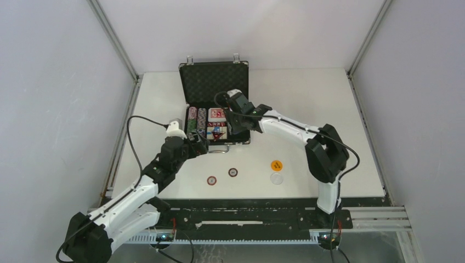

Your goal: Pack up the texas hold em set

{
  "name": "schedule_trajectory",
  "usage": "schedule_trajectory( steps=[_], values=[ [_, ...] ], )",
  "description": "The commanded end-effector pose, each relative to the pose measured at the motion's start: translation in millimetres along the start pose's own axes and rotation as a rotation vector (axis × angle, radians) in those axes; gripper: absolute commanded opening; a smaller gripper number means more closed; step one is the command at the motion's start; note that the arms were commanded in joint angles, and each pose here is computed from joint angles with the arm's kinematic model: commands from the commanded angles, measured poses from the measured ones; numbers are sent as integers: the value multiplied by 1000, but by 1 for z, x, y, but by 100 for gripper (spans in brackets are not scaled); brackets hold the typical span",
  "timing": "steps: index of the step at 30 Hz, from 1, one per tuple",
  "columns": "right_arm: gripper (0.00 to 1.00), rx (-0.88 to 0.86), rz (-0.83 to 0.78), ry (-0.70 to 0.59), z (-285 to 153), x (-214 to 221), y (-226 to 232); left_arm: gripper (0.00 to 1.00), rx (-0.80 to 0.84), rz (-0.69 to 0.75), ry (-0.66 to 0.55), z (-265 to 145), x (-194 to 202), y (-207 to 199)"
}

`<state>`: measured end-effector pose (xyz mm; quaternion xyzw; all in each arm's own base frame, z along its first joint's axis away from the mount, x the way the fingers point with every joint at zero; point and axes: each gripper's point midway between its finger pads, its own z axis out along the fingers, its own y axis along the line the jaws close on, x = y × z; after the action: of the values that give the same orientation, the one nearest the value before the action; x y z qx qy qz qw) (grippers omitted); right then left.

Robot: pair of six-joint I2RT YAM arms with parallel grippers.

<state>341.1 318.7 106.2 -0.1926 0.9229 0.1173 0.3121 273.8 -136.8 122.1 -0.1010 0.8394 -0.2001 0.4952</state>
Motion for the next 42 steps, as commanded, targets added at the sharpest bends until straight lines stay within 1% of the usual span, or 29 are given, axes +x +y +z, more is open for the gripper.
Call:
schedule_trajectory(
  steps=[1, 6, 8, 11, 13, 14, 16, 19, 21, 23, 26, 29, 32, 35, 38, 42],
  values=[
    [50, -30, -72, -2, 14, -28, 19, 95, -26, -29, -61, -4, -6, 10],
    [51, -67, -107, -1, 38, -53, 37, 96, -39, -28, -70, -7, -7, 14],
    [55, -72, -109, -3, 48, -59, 43, 95, -39, -30, -74, -7, -7, 14],
    [75, -82, -91, -24, 52, -72, 51, 95, -41, -31, -90, -9, -10, 15],
    [81, -57, -98, -66, 48, -80, 51, 95, -43, -29, -94, -10, -11, 15],
    [83, -41, -99, -97, 40, -85, 48, 95, -44, -29, -92, -10, -10, 16],
    [85, -12, -93, -149, 24, -92, 41, 95, -40, -28, -87, -9, -9, 15],
    [85, 25, -50, -198, -2, -90, 20, 95, -33, -28, -81, -8, -8, 13],
    [86, 56, -21, -211, -17, -77, 2, 95, -28, -27, -83, -9, -9, 12],
    [85, 101, 19, -191, -27, -51, -21, 96, -19, -26, -85, -9, -10, 11],
    [86, 159, 84, -121, -33, 5, -56, 96, 9, -20, -77, -8, -9, 5],
    [86, 221, 143, -7, -38, 68, -83, 96, 33, -17, -55, -6, -5, 0],
    [88, 251, 201, 44, -45, 107, -90, 96, 62, -12, -47, -6, -3, -8],
    [88, 268, 247, 74, -44, 135, -90, 98, 81, -6, -41, -7, -1, -14],
    [88, 301, 267, 95, -40, 153, -91, 98, 98, -5, -34, -8, 1, -18],
    [88, 303, 284, 118, -38, 168, -89, 98, 107, -8, -29, -8, 3, -19]
  ],
)
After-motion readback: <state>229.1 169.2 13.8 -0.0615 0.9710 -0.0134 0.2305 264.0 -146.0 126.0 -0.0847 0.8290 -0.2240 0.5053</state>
